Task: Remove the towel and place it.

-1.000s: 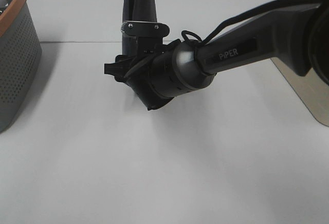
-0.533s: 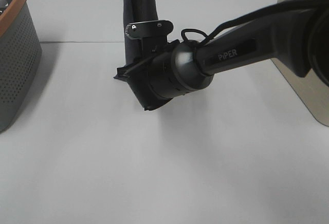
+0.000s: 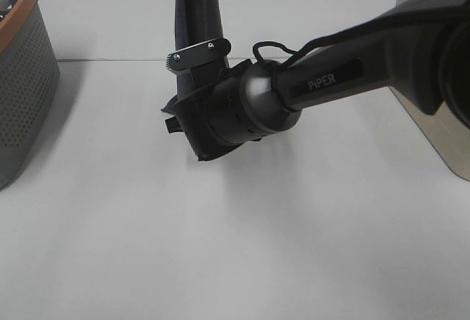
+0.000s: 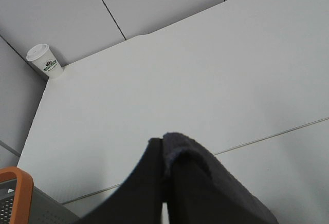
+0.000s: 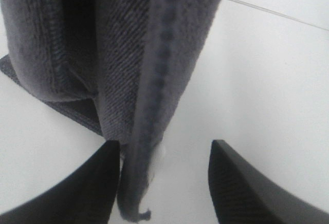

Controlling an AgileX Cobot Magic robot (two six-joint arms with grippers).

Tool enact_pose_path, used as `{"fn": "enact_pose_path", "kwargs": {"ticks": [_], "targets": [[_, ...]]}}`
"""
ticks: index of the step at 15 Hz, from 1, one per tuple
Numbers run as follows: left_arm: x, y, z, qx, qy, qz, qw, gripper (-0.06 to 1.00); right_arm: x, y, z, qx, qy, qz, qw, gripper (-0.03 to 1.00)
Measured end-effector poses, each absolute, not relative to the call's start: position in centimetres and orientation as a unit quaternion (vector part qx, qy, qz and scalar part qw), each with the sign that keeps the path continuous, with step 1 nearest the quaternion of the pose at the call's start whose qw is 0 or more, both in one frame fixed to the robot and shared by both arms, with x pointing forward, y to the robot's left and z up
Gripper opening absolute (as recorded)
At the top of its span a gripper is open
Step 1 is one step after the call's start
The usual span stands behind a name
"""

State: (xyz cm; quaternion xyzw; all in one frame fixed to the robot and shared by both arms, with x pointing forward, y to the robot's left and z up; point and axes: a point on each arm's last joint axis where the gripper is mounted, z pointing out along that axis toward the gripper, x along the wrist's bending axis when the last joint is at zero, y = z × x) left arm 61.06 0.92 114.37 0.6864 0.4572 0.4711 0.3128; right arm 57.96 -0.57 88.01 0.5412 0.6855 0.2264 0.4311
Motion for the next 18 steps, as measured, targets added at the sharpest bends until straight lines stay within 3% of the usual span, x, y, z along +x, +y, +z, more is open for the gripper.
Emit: {"fn": "enact_pose_path", "kwargs": {"ticks": [4,7,8,13,18], "targets": [[61.1,0.9,114.4,0.686,0.456,0.472,0.313,0.00,57.9,-0.3,87.8,0.525,0.707,0.222,0.418,0.35],[61.1,0.9,114.4,0.687,0.454,0.474,0.312,0.00,57.8,-0.3,87.7,0.514,0.716,0.214,0.420,0.05],[61.1,0.9,114.4,0.687,0.453,0.475,0.312,0.00,57.8,-0.3,87.7,0.512,0.719,0.210,0.419,0.02],[61.1,0.9,114.4,0.696,0.444,0.475,0.304,0.00,56.3,0.8,89.3,0.452,0.791,0.265,0.316,0.02],[60.7,2.2,115.5,0.711,0.462,0.425,0.317,0.00,56.1,-4.8,92.8,0.424,0.810,0.258,0.311,0.02]]}}
